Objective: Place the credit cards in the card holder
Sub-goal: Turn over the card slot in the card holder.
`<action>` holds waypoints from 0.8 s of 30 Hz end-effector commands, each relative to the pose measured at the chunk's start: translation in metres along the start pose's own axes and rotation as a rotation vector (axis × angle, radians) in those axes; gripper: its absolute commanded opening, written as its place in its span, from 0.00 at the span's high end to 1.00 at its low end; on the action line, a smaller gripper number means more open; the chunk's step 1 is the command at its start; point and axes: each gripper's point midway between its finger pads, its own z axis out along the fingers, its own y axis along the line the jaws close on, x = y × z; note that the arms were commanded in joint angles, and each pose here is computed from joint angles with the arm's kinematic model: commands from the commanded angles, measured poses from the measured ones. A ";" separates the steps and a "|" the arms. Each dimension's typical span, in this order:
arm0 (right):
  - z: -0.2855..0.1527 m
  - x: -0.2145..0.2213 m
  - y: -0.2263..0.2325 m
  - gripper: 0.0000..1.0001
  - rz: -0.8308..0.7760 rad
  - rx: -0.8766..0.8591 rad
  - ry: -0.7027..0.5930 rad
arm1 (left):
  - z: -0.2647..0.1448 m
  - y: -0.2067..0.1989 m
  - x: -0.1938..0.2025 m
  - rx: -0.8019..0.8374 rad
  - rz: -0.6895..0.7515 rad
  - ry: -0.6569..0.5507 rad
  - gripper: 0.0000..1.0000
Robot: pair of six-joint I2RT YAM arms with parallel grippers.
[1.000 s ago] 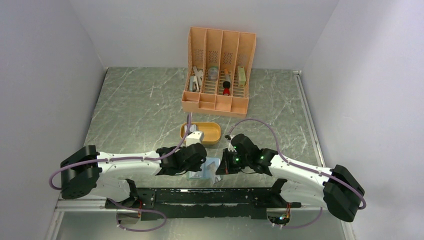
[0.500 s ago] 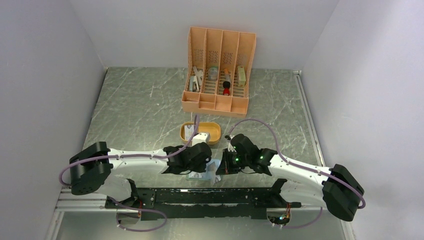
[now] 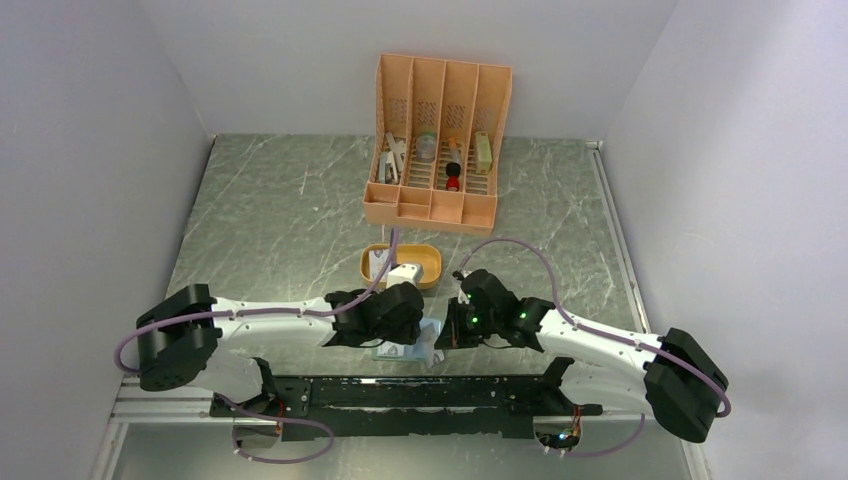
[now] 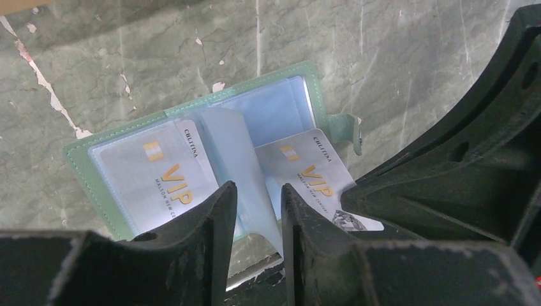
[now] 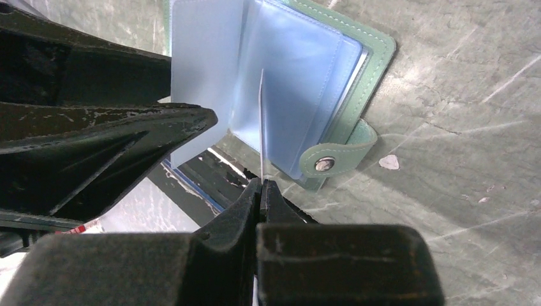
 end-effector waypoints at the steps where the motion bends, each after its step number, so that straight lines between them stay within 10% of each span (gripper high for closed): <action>1: 0.000 0.004 -0.006 1.00 0.003 0.017 -0.002 | -0.008 -0.015 -0.014 0.053 -0.005 -0.044 0.63; 14: 0.000 0.002 -0.003 1.00 -0.005 0.010 0.000 | -0.005 -0.010 -0.019 0.032 0.000 -0.060 0.57; 24: -0.002 -0.001 0.003 1.00 -0.008 -0.004 -0.005 | 0.006 -0.003 -0.006 0.016 0.009 -0.025 0.74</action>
